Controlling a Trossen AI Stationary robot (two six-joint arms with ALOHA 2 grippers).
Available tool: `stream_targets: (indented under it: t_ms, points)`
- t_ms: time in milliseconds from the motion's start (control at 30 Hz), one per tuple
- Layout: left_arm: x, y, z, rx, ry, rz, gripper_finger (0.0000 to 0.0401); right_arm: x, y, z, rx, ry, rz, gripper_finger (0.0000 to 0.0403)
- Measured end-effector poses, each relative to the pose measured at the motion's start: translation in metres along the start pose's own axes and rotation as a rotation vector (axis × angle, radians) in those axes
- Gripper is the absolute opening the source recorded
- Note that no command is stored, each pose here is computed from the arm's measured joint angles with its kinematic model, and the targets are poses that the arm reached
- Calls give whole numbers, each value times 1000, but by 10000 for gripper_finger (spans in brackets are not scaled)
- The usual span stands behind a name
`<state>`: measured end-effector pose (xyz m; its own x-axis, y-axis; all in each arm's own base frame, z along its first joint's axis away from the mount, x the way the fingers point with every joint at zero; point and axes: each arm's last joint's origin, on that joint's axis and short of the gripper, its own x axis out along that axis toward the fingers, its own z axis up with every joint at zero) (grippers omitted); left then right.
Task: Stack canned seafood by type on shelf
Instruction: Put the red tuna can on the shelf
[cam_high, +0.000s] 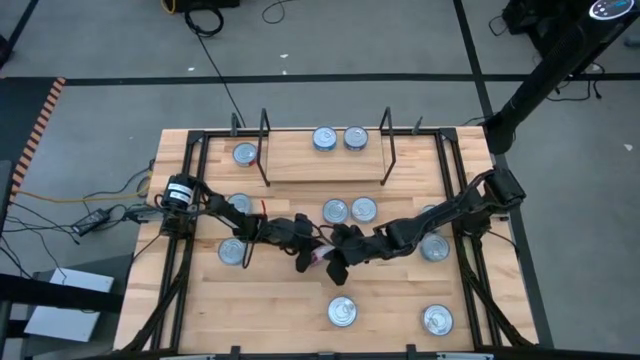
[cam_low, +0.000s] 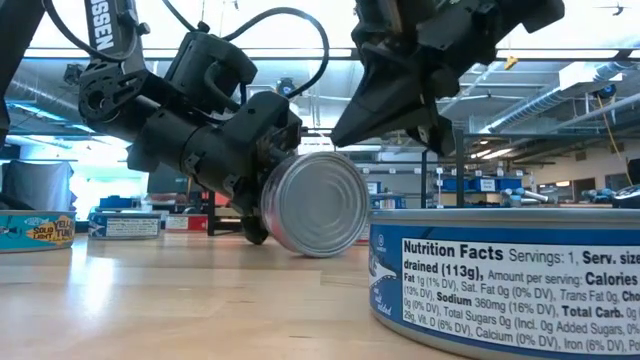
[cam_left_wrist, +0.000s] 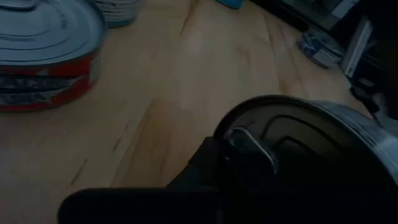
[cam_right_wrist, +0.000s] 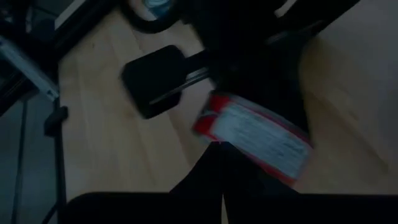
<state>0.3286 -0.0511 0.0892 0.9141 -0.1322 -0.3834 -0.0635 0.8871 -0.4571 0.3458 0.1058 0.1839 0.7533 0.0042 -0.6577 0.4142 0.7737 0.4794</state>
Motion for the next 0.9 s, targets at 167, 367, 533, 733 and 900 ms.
stream_targets:
  t_ms: [167,367,533,733,900]
  points:
    - [0,0,-1,18,17,-17,1,1,-4,3,7,10,-7,6]
    - [-1,2,4,34,22,-22,1,1,-4,4,1,14,-4,8]
    - [-6,10,19,15,12,-61,1,1,-4,3,-1,18,0,8]
    - [-18,13,36,67,36,-30,1,1,-4,3,-24,19,1,12]
    - [-39,6,53,107,70,-1,1,0,-4,3,-61,53,26,13]
